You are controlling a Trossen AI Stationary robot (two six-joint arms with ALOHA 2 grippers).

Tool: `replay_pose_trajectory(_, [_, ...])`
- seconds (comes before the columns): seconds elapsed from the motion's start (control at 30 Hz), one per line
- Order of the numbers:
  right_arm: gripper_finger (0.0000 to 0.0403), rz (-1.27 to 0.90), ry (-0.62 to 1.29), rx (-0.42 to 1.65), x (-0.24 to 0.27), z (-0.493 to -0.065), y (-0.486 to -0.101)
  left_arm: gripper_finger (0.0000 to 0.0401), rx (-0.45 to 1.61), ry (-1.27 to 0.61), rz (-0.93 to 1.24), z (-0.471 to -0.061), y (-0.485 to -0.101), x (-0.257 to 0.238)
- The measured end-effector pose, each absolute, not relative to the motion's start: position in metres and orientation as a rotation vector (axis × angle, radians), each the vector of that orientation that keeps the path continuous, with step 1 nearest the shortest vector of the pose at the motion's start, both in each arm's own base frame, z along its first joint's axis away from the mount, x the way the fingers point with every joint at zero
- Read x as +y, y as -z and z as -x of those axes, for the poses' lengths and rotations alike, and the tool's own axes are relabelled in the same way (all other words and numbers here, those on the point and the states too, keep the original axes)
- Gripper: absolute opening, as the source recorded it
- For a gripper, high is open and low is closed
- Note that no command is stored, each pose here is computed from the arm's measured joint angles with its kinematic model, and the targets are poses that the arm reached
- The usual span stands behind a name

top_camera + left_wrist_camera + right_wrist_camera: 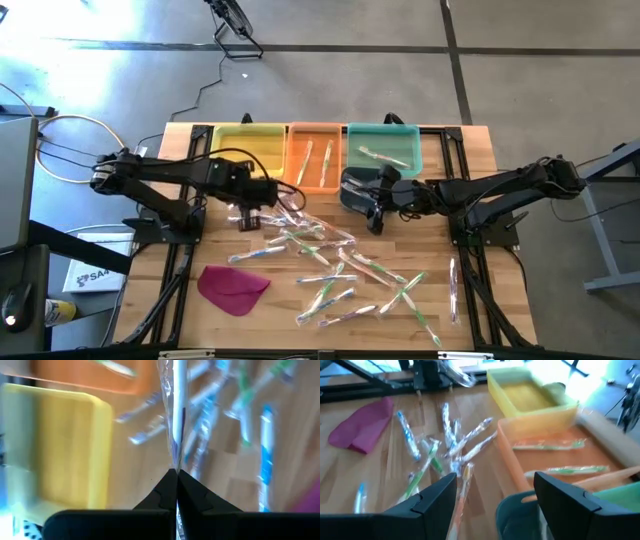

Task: Pick & Place Toothbrushes
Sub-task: Put the violet toothbrush into the yellow bin

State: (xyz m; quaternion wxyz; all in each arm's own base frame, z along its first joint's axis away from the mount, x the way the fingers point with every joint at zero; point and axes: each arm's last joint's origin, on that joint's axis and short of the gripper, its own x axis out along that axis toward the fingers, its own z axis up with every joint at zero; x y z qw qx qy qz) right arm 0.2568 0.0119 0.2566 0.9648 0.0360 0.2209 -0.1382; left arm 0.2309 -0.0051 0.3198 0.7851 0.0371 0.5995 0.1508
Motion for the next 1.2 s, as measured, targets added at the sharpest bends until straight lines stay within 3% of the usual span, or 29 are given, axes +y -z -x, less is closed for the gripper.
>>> replay_pose_trajectory(0.67, [0.0259,0.035,0.412,0.412,-0.028,-0.258,-0.262,0.0,0.991,-0.354,-0.116,-0.248,-0.334,0.103])
replay_pose_trajectory(1.0, [0.0259,0.005,0.547,0.366,-0.063,-0.253,-0.266,0.0,0.762,-0.535,-0.027,-0.225,-0.348,0.175])
replay_pose_trajectory(1.2, [0.0259,-0.008,0.61,0.337,-0.079,-0.25,-0.269,0.0,0.703,-0.55,0.026,-0.209,-0.351,0.197])
